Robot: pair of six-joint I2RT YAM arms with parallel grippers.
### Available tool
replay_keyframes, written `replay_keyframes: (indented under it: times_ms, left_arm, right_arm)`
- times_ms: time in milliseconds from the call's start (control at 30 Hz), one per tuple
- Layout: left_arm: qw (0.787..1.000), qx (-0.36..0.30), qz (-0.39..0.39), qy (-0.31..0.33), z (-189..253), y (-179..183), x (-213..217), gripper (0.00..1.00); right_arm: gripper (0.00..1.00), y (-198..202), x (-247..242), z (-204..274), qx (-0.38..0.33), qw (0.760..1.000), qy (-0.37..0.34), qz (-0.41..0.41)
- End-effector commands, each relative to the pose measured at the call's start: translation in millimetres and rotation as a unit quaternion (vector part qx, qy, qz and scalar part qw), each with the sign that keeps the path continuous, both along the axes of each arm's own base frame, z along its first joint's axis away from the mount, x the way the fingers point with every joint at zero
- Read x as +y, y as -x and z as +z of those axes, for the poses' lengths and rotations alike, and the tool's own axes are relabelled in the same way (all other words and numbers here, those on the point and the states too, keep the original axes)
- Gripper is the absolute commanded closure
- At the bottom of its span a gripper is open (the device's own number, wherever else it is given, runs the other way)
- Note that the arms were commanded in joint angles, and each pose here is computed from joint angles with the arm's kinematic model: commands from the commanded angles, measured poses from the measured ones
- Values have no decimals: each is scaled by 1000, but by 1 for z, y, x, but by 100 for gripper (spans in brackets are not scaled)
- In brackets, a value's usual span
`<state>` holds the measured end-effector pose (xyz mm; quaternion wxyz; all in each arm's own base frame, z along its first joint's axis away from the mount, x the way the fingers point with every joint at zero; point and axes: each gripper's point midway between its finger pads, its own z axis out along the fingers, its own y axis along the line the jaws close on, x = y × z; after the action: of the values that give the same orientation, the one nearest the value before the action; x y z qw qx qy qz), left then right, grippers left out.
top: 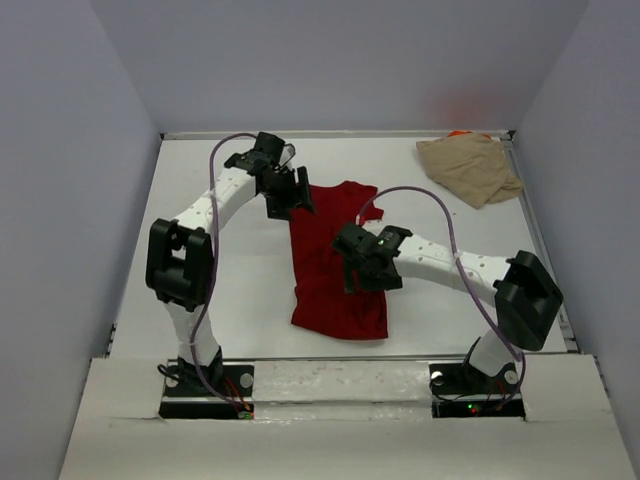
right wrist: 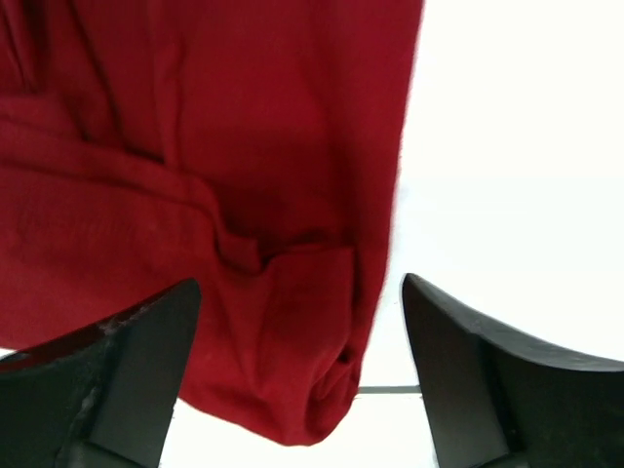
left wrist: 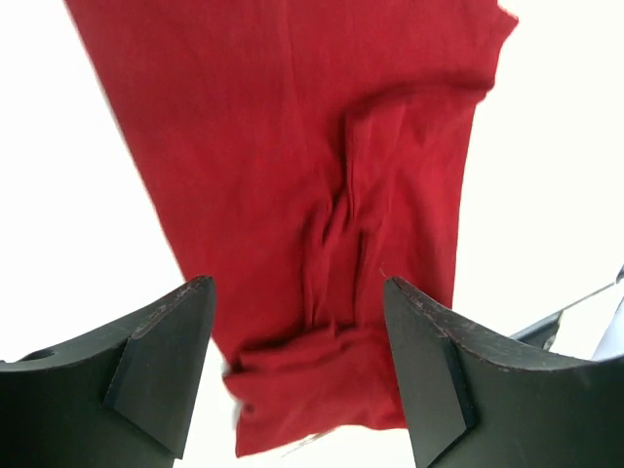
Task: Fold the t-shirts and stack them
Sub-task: Fold the tshirt
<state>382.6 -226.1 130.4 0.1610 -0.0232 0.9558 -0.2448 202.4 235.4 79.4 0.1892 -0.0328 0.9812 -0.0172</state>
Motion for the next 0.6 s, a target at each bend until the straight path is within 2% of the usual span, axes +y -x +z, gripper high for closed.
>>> replay_keyframes:
  times_ms: [0,33,167,267,300,400,433,467,567]
  left_arm:
    - [1000,-4,-17,8,16,44,6,27]
    - [1000,1,-25,10,15,53,3,30]
    - [998,30,-52,28,11,98,-2,30]
    - [997,43,-55,45,10,122,-1,33]
    - [994,55,-67,67,11,135,-4,40]
    - [986,40,-98,132,24,146,-17,57]
    - [979,48,-113,164,27,163,-20,61]
    - [975,41,-113,186,31,164,-24,61]
    - [971,79,-124,187,15,186,-16,59]
  right_arm:
    - [20,-16,-1,29,-52,998,-38,0]
    - [21,-14,2,31,-52,997,-50,0]
    - [23,-7,5,37,-53,995,-88,-3]
    - [34,2,13,38,-51,991,-126,9]
    - [39,0,22,42,-59,986,-151,21]
    - [40,18,46,49,-39,968,-234,81]
    - [39,22,52,55,-39,960,-259,95]
    - [37,30,59,68,-41,947,-300,110]
    - [34,38,57,82,-48,936,-328,118]
